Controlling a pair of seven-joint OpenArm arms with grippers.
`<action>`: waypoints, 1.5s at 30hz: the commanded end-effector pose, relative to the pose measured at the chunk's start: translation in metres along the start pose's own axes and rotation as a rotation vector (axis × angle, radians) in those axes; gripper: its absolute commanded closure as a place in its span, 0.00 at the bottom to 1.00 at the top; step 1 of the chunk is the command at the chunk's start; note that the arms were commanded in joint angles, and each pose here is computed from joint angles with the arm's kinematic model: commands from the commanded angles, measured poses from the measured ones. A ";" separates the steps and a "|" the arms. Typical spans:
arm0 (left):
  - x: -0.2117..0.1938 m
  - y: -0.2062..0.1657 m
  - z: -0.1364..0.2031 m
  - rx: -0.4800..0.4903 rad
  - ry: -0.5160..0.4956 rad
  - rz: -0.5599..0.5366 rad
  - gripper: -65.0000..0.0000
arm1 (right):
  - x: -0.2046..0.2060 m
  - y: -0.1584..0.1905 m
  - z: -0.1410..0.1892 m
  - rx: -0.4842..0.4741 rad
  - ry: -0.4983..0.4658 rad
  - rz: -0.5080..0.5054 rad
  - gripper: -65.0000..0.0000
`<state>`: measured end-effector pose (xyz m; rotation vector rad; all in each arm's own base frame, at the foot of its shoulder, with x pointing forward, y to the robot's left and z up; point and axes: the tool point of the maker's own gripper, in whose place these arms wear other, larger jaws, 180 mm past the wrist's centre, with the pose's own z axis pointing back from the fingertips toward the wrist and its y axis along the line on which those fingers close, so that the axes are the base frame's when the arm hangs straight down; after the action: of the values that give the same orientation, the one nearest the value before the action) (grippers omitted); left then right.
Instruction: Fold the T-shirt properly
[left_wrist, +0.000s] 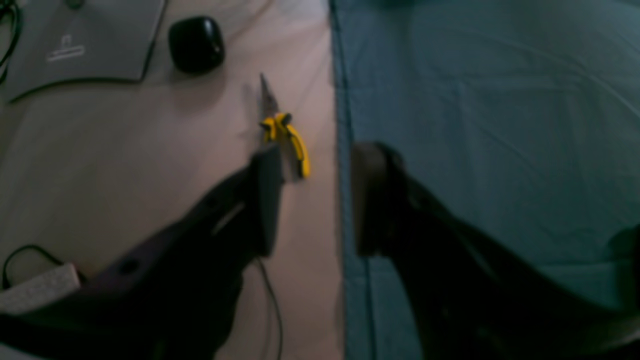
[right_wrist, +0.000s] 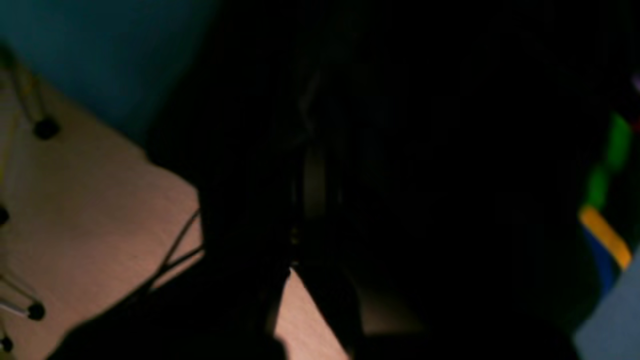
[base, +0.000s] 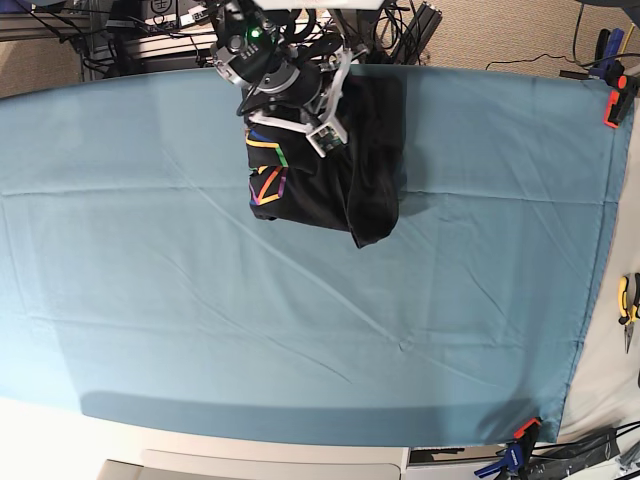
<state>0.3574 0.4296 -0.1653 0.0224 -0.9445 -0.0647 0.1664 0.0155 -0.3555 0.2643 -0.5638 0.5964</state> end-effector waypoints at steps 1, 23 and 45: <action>0.022 0.007 0.013 0.020 -0.061 -0.023 0.63 | 0.011 0.004 0.004 0.020 -0.051 -0.005 1.00; 0.023 0.007 0.013 0.020 -0.064 -0.023 0.63 | 0.064 0.037 0.013 0.198 -0.283 0.123 1.00; 0.023 0.007 0.013 0.019 -0.064 -0.023 0.63 | 0.108 -0.083 -0.066 -0.347 -0.192 0.026 1.00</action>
<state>0.3575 0.4294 -0.1654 0.0217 -0.9447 -0.0650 0.3093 0.0177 -0.3692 -0.0264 -0.7888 0.4948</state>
